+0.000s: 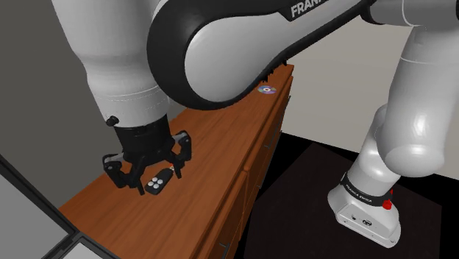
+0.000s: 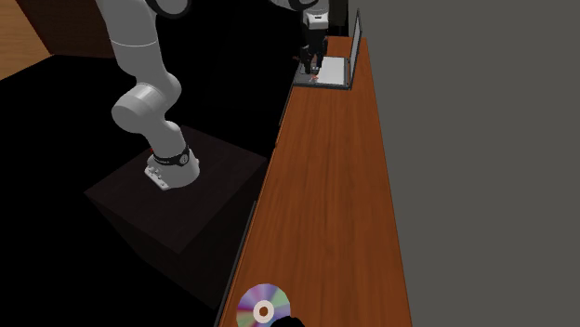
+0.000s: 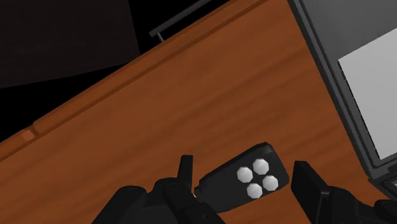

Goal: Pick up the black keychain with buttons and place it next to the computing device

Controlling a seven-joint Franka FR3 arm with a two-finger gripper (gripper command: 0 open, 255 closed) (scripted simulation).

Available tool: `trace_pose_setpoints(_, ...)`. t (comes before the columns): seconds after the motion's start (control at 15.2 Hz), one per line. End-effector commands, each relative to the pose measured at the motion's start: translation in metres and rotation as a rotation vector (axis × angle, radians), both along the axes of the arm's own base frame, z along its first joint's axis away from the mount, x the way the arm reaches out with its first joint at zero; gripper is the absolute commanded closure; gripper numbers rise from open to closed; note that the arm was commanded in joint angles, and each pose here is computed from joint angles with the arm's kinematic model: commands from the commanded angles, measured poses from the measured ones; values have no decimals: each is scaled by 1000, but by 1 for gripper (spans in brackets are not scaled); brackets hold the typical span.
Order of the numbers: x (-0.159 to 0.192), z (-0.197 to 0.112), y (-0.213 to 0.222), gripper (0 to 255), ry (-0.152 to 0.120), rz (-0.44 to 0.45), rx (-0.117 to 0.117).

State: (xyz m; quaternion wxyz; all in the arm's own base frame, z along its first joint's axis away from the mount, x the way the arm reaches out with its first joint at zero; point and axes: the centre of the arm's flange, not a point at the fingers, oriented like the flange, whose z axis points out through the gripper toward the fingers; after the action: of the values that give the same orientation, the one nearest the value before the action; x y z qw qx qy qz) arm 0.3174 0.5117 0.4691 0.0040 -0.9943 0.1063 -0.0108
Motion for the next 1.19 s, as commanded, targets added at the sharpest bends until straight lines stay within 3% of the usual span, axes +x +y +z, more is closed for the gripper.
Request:
trace_pose_setpoints(0.0, -1, -11, 0, 255, 0, 0, 0)
trace_pose_setpoints(1.12, -1, -101, 0, 255, 0, 0, 0)
